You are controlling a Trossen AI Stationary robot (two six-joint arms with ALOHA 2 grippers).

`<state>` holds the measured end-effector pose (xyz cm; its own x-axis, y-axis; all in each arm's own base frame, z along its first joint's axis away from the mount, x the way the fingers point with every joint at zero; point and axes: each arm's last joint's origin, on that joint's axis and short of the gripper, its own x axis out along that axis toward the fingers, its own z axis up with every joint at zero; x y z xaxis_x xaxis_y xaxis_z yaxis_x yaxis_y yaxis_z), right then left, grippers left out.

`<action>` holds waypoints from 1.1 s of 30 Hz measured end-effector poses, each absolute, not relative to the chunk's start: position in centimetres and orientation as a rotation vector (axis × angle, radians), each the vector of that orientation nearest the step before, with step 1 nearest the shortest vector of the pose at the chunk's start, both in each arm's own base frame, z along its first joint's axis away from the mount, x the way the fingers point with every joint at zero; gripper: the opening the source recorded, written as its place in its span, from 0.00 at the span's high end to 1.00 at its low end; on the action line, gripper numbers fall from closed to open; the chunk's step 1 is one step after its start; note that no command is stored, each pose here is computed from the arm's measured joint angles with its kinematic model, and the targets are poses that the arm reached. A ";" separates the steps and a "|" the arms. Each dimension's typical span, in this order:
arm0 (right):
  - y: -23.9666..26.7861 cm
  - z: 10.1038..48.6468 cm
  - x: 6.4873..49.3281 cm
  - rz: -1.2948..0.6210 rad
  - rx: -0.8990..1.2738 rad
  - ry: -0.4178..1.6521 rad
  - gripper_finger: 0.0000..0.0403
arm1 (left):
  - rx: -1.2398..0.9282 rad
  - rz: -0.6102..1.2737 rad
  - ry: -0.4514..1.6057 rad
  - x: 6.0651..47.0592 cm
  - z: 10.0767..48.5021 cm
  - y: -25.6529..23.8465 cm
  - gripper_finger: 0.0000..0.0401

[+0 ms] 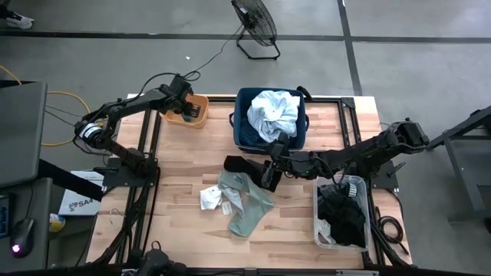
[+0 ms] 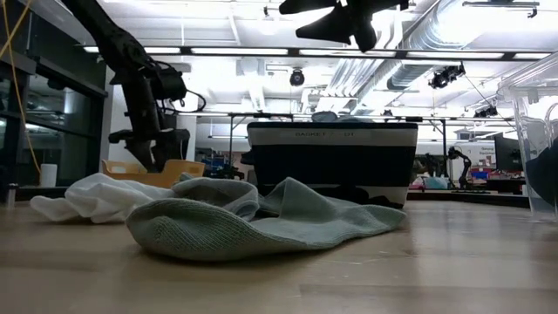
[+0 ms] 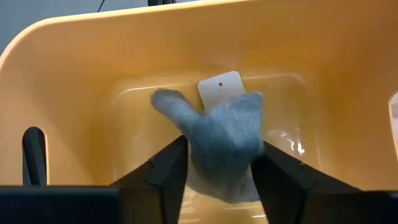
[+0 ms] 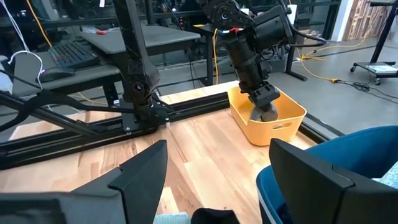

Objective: Pick & Place Cloths
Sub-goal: Put the gray sock into the yellow bin

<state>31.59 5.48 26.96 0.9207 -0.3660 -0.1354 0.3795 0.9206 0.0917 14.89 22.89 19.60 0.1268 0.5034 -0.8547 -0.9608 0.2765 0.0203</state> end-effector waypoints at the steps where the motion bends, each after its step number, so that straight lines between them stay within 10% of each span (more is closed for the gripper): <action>1: 5.5 26.9 31.6 -0.381 0.121 0.119 0.32 | -0.641 1.178 0.888 14.9 19.6 22.9 0.57; 9: 5.5 26.9 31.6 -0.364 0.122 0.124 0.32 | -0.606 1.166 0.871 14.7 20.5 22.6 0.42; 33: 6.6 21.0 31.9 -0.055 0.072 0.573 0.32 | -0.425 0.926 0.660 13.2 28.3 15.8 0.42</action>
